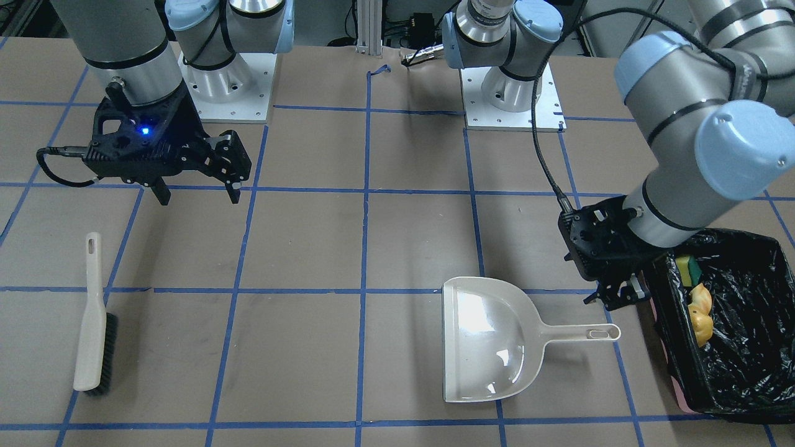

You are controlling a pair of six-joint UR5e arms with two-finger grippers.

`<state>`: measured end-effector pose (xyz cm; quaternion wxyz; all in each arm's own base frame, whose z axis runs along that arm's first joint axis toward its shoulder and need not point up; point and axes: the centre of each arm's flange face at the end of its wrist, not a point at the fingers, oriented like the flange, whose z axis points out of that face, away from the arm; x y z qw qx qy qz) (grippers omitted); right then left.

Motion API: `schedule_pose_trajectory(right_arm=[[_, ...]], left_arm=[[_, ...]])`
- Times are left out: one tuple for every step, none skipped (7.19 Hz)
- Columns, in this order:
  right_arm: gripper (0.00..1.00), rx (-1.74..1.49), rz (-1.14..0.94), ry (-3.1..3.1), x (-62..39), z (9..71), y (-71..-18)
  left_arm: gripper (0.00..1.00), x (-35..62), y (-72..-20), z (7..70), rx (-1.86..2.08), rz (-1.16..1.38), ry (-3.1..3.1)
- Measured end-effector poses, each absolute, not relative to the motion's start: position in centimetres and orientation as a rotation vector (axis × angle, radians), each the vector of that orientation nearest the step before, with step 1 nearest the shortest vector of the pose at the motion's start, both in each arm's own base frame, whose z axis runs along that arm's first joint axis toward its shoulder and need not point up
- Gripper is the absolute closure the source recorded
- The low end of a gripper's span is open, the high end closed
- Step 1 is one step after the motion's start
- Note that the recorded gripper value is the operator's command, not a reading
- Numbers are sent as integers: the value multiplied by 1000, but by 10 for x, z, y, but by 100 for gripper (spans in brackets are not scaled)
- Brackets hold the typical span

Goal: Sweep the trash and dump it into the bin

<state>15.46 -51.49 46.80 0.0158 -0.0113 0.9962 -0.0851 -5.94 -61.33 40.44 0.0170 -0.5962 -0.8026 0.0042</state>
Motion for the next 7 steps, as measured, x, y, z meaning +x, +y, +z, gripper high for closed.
schedule_pose_trajectory(right_arm=[[0, -34, -264, 3098, 155, 468, -515], [0, -34, -264, 3098, 155, 468, -514], [0, -34, -264, 3098, 155, 468, -514], [0, -34, -262, 3099, 155, 468, -514], [0, -34, -262, 3099, 155, 468, -514], [0, -34, -263, 3098, 155, 468, -514], [0, -34, -265, 3098, 155, 468, -514]], left_arm=[[23, -72, -595, 425, -1670, -9, -2610], [22, -79, -576, 443, -1447, -31, -2733], [19, -83, -559, 460, -1200, -47, -2848], [19, -86, -543, 475, -949, -58, -2943], [19, -89, -528, 489, -694, -68, -3016], [19, -91, -513, 501, -467, -75, -3062], [19, -92, -500, 511, -287, -67, -3086]])
